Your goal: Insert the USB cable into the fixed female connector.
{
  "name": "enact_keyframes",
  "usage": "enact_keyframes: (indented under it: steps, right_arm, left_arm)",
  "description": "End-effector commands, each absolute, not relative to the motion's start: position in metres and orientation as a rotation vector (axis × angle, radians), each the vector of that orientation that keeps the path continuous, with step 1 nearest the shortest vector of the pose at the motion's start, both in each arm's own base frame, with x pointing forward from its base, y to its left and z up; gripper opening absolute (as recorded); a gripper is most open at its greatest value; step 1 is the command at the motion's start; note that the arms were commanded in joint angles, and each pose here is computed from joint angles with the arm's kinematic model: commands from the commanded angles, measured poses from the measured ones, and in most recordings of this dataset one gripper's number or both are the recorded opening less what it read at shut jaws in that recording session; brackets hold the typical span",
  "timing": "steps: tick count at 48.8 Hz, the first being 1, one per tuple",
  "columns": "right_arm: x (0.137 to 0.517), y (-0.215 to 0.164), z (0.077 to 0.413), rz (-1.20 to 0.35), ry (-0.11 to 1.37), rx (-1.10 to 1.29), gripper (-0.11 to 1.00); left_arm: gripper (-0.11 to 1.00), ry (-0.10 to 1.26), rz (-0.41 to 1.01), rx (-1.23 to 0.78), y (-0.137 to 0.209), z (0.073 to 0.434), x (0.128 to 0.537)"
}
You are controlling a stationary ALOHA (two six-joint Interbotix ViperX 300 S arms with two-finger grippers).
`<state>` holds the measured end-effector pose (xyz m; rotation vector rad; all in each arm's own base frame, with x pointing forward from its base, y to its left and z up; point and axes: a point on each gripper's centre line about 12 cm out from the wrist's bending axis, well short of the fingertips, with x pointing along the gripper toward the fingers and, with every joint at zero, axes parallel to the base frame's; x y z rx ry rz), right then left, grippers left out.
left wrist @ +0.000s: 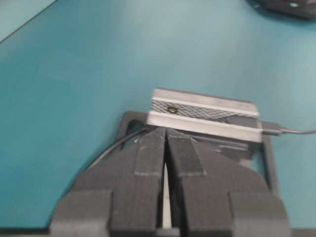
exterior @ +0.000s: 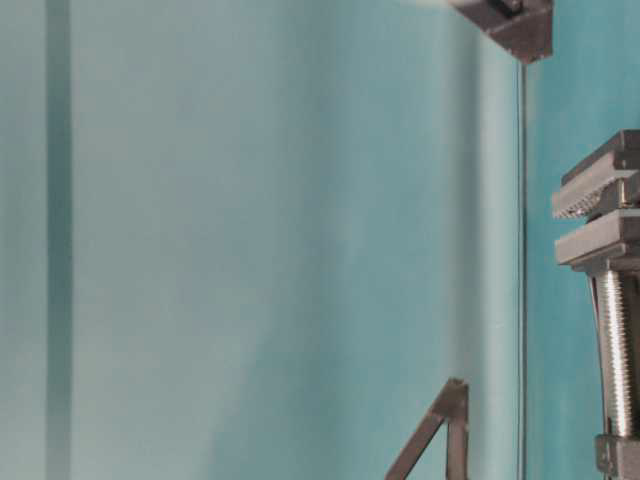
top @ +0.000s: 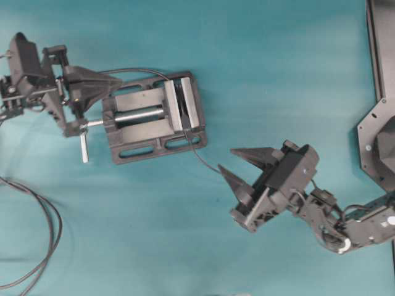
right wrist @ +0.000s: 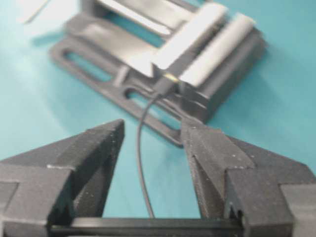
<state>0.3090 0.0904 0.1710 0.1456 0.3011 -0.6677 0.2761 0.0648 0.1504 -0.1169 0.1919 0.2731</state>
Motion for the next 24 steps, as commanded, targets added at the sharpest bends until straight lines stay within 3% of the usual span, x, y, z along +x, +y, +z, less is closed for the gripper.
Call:
enact_keyframes:
  steps: [1,24]
  right_arm:
    - [0.302,0.09,0.189,-0.591,0.269,0.172,0.6]
    - [0.237,0.075,0.21,-0.177,0.294,0.229,0.62]
  left_arm:
    - [0.02,0.158,0.243,-0.095,0.057,0.16,0.273]
    - [0.02,0.103,0.143,-0.09,0.028,0.175,0.256]
